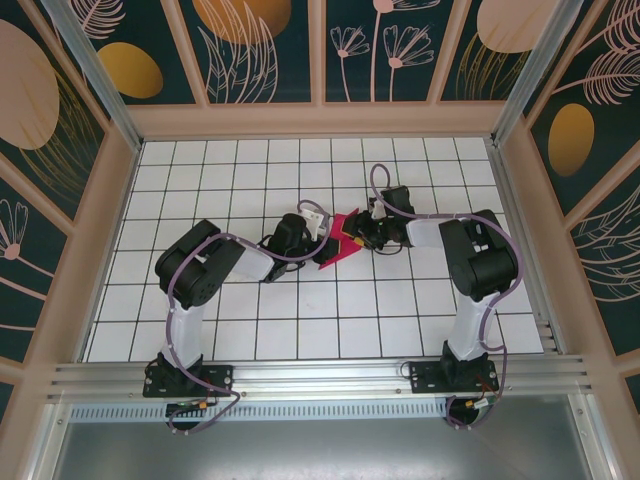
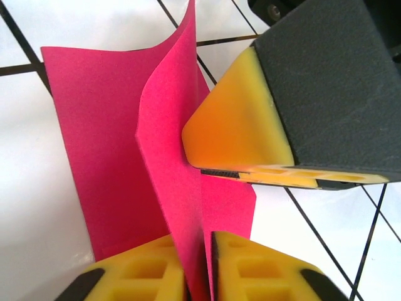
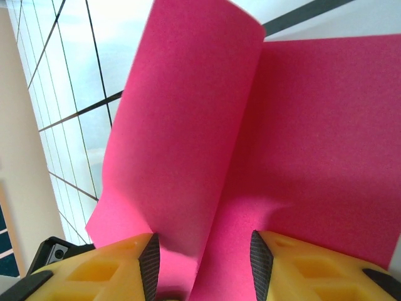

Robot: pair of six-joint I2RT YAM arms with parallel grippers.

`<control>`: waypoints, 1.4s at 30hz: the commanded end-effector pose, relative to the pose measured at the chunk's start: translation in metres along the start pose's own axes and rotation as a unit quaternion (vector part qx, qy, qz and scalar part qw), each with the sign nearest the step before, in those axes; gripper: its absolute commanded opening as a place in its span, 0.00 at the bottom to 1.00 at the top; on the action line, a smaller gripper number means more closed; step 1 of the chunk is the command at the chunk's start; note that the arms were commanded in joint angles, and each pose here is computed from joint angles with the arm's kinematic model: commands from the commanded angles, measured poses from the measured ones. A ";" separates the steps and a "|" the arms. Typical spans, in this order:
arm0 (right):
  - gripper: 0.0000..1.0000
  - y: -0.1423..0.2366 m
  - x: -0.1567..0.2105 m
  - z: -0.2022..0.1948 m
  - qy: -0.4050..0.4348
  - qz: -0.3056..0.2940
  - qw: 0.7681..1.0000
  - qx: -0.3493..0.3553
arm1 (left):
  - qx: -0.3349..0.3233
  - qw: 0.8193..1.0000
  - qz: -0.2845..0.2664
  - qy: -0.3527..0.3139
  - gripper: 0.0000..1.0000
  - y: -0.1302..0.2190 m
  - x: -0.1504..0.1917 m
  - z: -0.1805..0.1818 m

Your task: Fold a paper plane with a square sheet of paper (pick it up from the middle)

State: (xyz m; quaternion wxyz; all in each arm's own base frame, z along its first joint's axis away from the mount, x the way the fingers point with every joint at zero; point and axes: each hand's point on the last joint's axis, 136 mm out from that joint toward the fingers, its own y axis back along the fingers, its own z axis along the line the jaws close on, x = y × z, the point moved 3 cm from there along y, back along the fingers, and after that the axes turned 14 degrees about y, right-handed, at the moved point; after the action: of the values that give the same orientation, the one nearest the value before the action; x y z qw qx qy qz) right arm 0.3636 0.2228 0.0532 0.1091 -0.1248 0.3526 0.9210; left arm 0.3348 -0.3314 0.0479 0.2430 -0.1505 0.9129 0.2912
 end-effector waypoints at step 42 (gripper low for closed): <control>0.40 -0.002 0.027 -0.066 -0.030 0.065 0.985 0.160 | 0.032 0.995 0.027 0.095 0.31 0.005 -0.013 -0.005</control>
State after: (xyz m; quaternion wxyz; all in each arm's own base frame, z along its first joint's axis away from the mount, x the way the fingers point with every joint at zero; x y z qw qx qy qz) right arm 0.3653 0.2147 0.0472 0.0836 -0.1249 0.3970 0.9054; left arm 0.3406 -0.3354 0.0482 0.1564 -0.1389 0.9444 0.2537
